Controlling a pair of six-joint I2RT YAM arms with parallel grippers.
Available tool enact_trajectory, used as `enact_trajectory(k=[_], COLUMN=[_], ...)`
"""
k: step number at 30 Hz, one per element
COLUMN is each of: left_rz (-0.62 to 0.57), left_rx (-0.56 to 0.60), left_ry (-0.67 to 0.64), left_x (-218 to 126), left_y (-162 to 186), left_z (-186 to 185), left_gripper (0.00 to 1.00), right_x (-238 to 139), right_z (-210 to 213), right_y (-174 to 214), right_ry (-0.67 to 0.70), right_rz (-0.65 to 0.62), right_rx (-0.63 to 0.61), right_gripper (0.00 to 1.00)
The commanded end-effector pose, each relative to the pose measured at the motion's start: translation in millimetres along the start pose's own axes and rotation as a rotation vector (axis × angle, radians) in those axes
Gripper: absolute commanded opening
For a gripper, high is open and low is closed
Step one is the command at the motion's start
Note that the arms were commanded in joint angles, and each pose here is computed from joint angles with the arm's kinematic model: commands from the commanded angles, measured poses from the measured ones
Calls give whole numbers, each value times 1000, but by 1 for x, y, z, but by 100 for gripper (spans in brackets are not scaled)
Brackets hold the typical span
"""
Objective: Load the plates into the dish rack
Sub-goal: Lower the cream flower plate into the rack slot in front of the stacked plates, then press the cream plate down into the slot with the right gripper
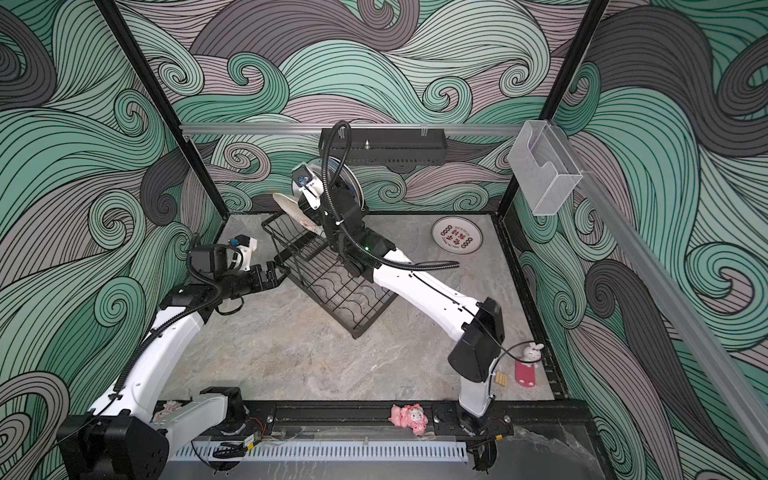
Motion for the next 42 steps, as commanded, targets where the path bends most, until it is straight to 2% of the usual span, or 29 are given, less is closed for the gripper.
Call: enact_trajectory(k=[1, 4, 6, 9, 15, 19, 27, 35, 42], left_rz=[-9, -7, -9, -8, -3, 6, 7, 9, 11], left_rx=[12, 11, 12, 11, 7, -1, -1, -1, 0], left_ry=[16, 16, 15, 16, 20, 24, 22, 24, 23], left_x=[-4, -4, -4, -4, -3, -1, -2, -1, -1], left_y=[-2, -1, -1, -1, -1, -1, -1, -1, 0], left_z=[-2, -2, -2, -2, -2, -1, -1, -1, -1], left_gripper=[99, 99, 99, 99, 99, 99, 99, 99, 99], right_x=[-22, -34, -43, -54, -73, -60, -20, 23, 37], right_z=[-27, -39, -44, -41, -26, -4, 25, 39, 36], right_y=[-19, -24, -26, -25, -11, 1, 18, 30, 25], right_ry=[54, 64, 26, -101, -451, -560, -559, -378, -290], right_rz=[-48, -63, -71, -58, -47, 26, 69, 133, 136], right_rx=[41, 56, 58, 60, 136, 72, 48, 16, 4], right_gripper=[72, 73, 74, 75, 78, 79, 80, 80, 80])
Point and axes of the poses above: each gripper's point midway between its finger pads, its own x axis out along the fingers, its own z axis along the line the jaws close on, y = z × x, the point moved 9 cm from there along -x, back along the fingers, and after that the axes turned 5 degrees about -x, right-handed, at the moved point
